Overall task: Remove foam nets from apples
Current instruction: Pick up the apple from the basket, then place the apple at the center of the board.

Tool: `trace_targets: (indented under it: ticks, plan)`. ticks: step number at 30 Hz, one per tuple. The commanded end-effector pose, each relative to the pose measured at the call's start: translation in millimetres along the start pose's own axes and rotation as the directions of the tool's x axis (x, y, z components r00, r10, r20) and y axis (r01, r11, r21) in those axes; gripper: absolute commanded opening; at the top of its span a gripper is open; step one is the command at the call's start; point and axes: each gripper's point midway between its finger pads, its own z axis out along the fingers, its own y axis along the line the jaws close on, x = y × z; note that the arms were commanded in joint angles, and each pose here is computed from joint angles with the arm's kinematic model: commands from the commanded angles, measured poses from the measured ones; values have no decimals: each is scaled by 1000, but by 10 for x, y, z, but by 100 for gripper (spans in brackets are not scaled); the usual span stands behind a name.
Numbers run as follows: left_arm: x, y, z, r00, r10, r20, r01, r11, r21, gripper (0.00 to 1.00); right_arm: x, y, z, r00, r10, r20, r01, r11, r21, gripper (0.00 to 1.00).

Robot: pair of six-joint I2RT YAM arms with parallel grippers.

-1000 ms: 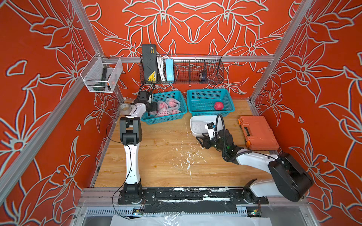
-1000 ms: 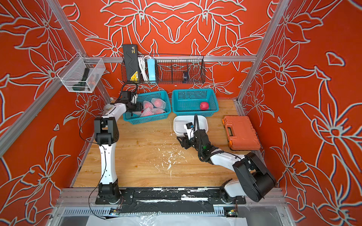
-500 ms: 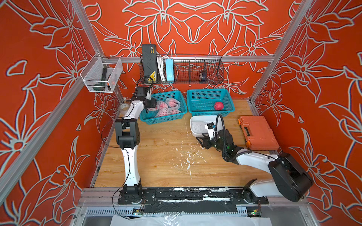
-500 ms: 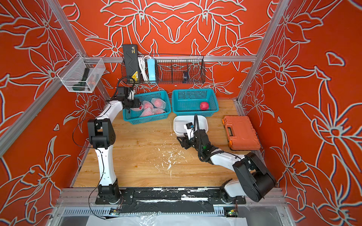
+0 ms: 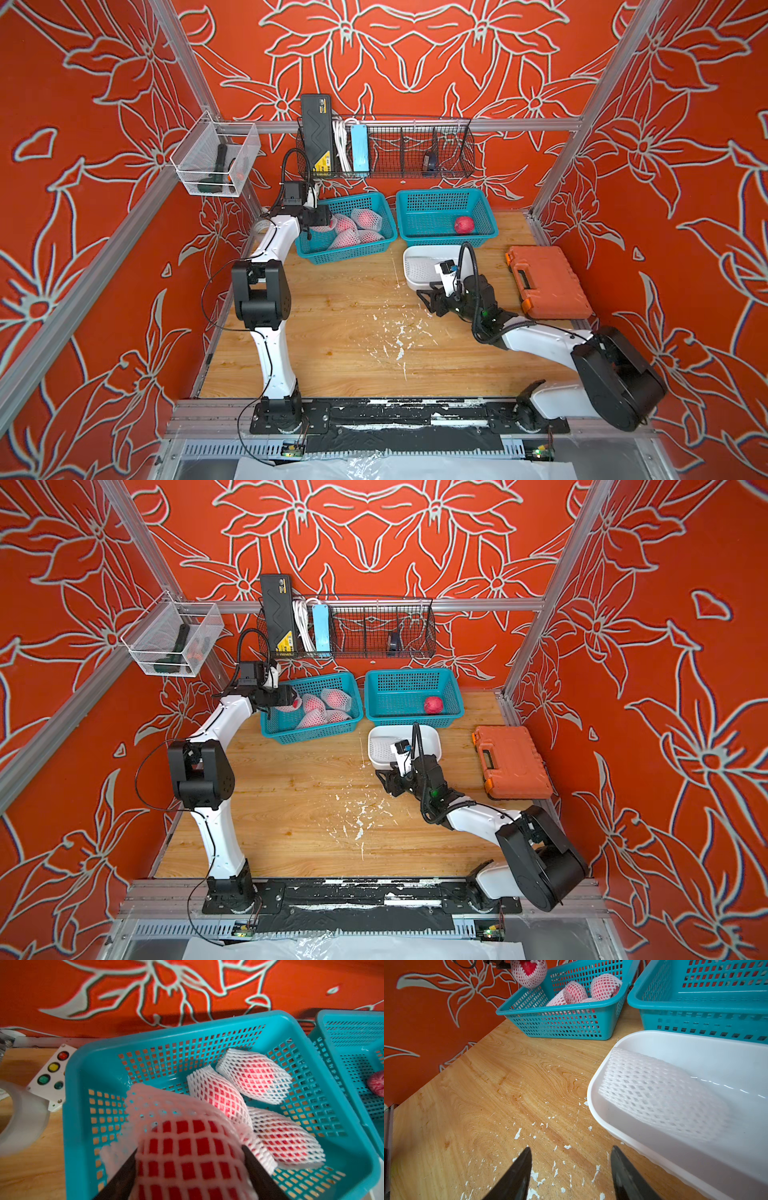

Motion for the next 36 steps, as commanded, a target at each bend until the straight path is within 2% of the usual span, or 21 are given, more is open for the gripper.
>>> trace_targets:
  ticks: [1,5,7,10,13,17,22,26,31,36]
  plan:
    - [-239,-389,-455,992,37,118,-45,997,66,52,-177,33,-25,999,-14,47,14,1000,6,60]
    - [-160,-801,-808,979,54,195,-79,989,121,52,-200,40,-47,998,-16,56,15,1000,7,61]
    - [-97,-1059,-1021,962,41,268,-90,981,172,53,-211,32,-73,997,-20,68,19,1000,15,60]
    - [90,-1390,-1272,937,34,348,-116,969,218,54,-218,-14,-110,996,-25,81,21,999,44,60]
    - [430,-1685,-1431,920,13,392,-140,944,299,53,-245,-85,-182,994,-22,110,12,996,92,61]
    - [1063,-1970,-1439,934,28,357,-171,911,376,53,-299,-155,-327,986,-41,159,17,989,150,61]
    - [1863,-2410,-1493,913,186,364,-340,840,422,53,-304,-289,-464,978,-54,202,5,972,235,62]
    - [2346,-2556,-1492,904,240,355,-399,773,494,54,-296,-290,-444,979,-56,196,9,973,232,62]
    - [2705,-2630,-1440,887,302,349,-454,707,542,54,-270,-256,-378,983,-48,180,10,979,205,62]
    - [2814,-2660,-1342,857,362,366,-510,687,516,58,-240,-235,-318,986,-36,164,6,983,184,62]
